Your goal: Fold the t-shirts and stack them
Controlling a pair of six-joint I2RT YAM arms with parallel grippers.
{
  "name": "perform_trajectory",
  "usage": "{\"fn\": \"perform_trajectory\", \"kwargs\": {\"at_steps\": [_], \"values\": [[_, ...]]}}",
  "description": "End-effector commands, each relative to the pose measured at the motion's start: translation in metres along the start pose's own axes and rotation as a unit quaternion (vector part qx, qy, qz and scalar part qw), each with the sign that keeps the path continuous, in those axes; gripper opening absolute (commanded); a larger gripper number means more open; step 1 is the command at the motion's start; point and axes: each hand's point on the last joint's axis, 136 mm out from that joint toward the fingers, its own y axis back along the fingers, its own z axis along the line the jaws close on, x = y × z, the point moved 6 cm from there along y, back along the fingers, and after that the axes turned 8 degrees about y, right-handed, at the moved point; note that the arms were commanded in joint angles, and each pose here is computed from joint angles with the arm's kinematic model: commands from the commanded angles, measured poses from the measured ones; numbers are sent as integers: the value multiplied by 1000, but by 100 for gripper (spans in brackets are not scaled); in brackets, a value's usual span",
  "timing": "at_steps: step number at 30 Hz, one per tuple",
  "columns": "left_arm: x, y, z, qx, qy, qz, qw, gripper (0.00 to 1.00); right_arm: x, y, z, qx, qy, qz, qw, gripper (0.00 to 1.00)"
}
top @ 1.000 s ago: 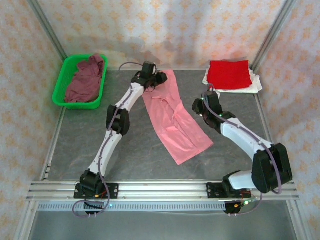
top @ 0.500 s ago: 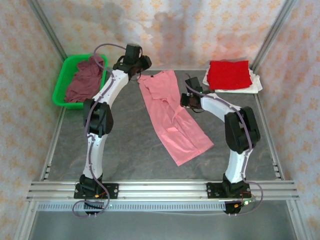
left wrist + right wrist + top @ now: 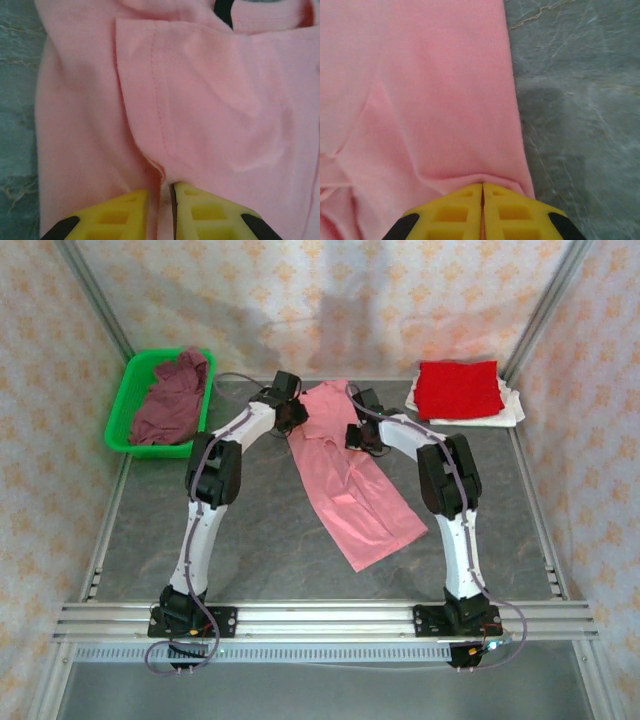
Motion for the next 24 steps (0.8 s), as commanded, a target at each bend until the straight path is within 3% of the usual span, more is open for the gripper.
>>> {"fn": "perform_trajectory", "kwargs": {"at_steps": [1, 5, 10, 18, 24], "values": [[-9, -12, 11, -25, 26, -12, 999, 20, 2, -20, -7, 22, -19, 15, 999, 13], [-18, -34, 15, -21, 38, -9, 999, 20, -6, -39, -15, 22, -75, 18, 997, 14], [-33, -55, 11, 12, 29, 0, 999, 20, 0, -55, 1, -29, -122, 30, 992, 19], [-52, -61, 7, 71, 3, -2, 997, 20, 26, -44, 46, -88, -161, 32, 983, 21], [-55, -58, -8, 113, -20, 2, 993, 20, 12, -30, 36, -60, -178, -16, 982, 24]]}}
